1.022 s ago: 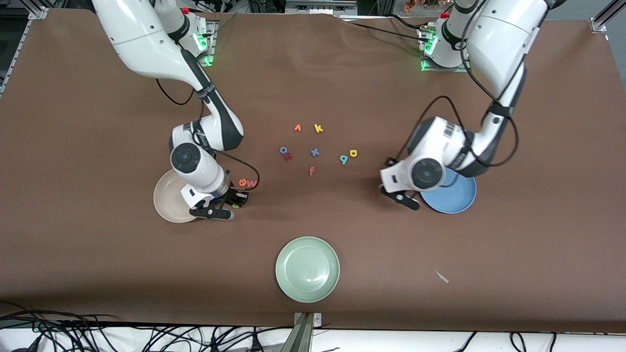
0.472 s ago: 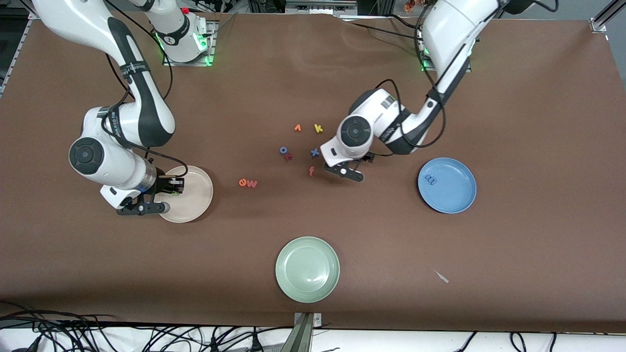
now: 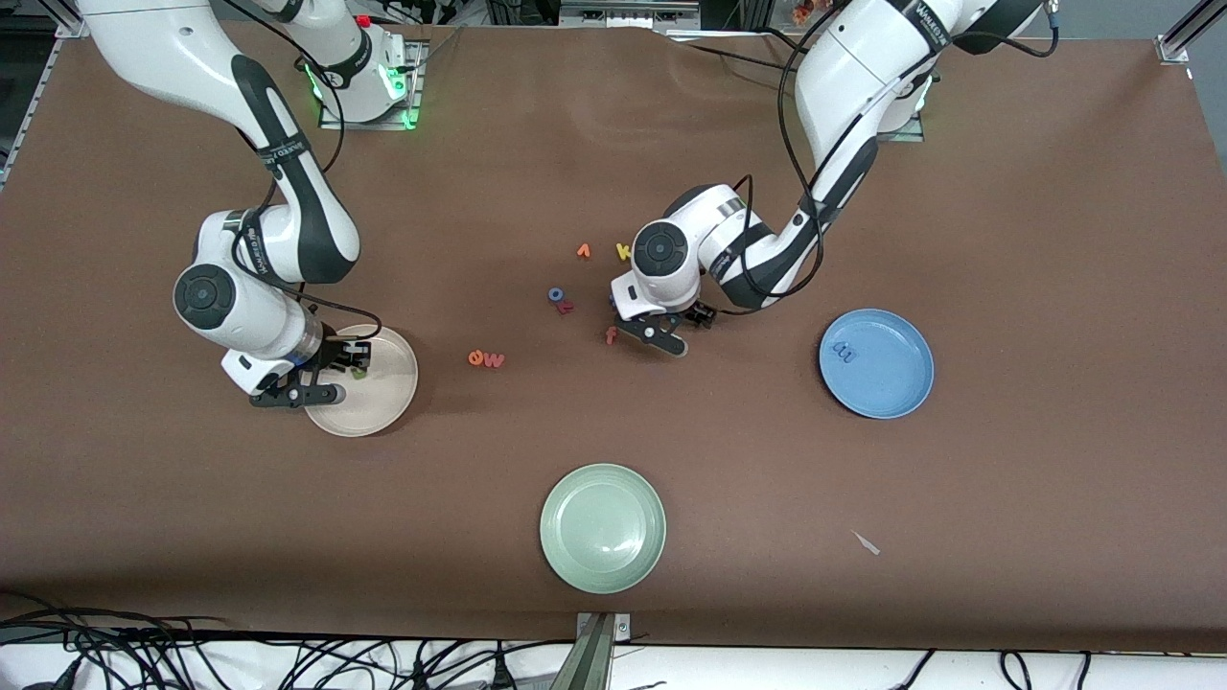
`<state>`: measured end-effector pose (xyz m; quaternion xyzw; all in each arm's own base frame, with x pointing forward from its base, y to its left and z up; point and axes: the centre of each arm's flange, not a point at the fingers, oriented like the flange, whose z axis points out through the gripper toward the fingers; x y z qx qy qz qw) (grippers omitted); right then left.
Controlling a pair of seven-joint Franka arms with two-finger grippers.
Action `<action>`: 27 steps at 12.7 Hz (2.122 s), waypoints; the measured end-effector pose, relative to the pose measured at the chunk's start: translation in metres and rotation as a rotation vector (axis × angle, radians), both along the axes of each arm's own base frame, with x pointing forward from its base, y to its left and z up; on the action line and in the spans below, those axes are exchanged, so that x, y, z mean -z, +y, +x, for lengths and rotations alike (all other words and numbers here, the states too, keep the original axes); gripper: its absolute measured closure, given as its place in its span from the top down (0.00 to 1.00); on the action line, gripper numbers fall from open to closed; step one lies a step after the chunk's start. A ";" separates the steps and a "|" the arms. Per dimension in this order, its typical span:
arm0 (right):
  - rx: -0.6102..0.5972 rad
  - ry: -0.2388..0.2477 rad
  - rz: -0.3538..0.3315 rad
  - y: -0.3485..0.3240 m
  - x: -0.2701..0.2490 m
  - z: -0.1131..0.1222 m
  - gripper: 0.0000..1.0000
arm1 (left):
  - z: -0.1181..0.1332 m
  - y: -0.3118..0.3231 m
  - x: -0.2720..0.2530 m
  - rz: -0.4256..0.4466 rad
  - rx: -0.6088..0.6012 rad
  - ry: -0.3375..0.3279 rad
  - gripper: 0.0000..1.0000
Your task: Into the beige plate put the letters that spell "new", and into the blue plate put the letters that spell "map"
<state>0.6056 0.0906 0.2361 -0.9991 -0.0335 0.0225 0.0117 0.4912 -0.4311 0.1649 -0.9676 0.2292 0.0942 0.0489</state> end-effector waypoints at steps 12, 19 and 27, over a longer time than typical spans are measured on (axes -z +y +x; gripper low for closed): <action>0.266 0.003 0.041 0.123 0.000 -0.024 0.49 | 0.014 0.007 -0.031 0.031 0.010 -0.003 0.29; 0.361 -0.033 0.005 0.165 0.043 -0.037 0.51 | 0.111 0.196 -0.079 0.022 0.193 0.142 0.29; 0.359 -0.043 0.017 0.168 0.054 -0.036 0.51 | 0.137 0.308 -0.050 -0.070 0.202 0.205 0.36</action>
